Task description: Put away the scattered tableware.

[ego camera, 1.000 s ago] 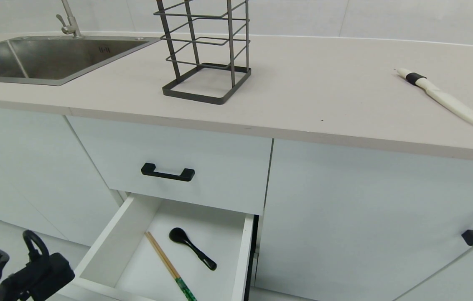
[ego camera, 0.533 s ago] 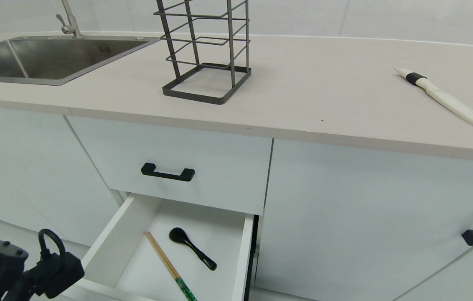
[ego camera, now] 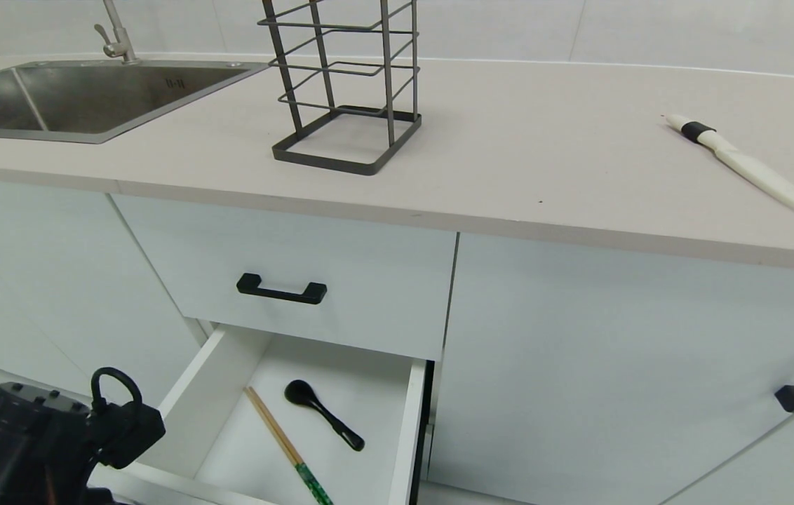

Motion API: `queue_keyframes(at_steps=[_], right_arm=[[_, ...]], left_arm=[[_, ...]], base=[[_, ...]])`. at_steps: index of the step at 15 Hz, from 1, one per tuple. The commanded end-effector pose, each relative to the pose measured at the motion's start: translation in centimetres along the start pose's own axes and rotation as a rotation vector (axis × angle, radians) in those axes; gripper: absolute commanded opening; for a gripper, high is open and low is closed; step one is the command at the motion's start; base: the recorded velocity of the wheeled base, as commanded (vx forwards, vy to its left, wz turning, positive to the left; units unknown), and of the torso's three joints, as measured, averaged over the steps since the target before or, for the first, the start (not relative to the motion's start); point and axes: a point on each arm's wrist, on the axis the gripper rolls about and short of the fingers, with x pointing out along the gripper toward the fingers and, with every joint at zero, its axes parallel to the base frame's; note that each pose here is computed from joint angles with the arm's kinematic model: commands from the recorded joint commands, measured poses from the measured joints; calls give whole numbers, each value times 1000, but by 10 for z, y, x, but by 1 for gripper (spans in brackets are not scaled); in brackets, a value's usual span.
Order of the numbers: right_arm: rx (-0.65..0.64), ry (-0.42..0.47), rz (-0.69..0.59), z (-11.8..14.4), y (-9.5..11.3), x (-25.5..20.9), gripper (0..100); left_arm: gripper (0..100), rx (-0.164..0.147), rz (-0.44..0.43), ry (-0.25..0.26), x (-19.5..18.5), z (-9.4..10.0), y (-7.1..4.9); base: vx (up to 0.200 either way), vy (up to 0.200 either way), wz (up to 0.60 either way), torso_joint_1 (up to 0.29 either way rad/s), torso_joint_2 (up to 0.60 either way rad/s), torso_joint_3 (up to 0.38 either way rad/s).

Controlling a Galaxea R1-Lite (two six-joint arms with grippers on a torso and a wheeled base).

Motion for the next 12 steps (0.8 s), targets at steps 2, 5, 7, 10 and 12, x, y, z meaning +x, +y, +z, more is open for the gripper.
queue_keyframes(at_steps=[2, 5, 7, 10, 12], right_arm=[[1, 3, 0, 0, 0, 0, 100], [1, 3, 0, 0, 0, 0, 100], [1, 3, 0, 0, 0, 0, 100], [1, 3, 0, 0, 0, 0, 100], [1, 3, -1, 0, 0, 0, 100]], left_arm=[[100, -9, 24, -8, 9, 7, 2], [100, -13, 39, -62, 18, 19, 5], [100, -12, 38, -69, 21, 22, 5], [100, -11, 38, -96, 24, 27, 6], [100, -8, 38, -114, 28, 30, 6]], base=[[0, 0, 0, 0, 0, 0], [0, 0, 0, 0, 0, 0], [0, 0, 0, 0, 0, 0], [0, 0, 0, 0, 0, 0], [0, 0, 0, 0, 0, 0]])
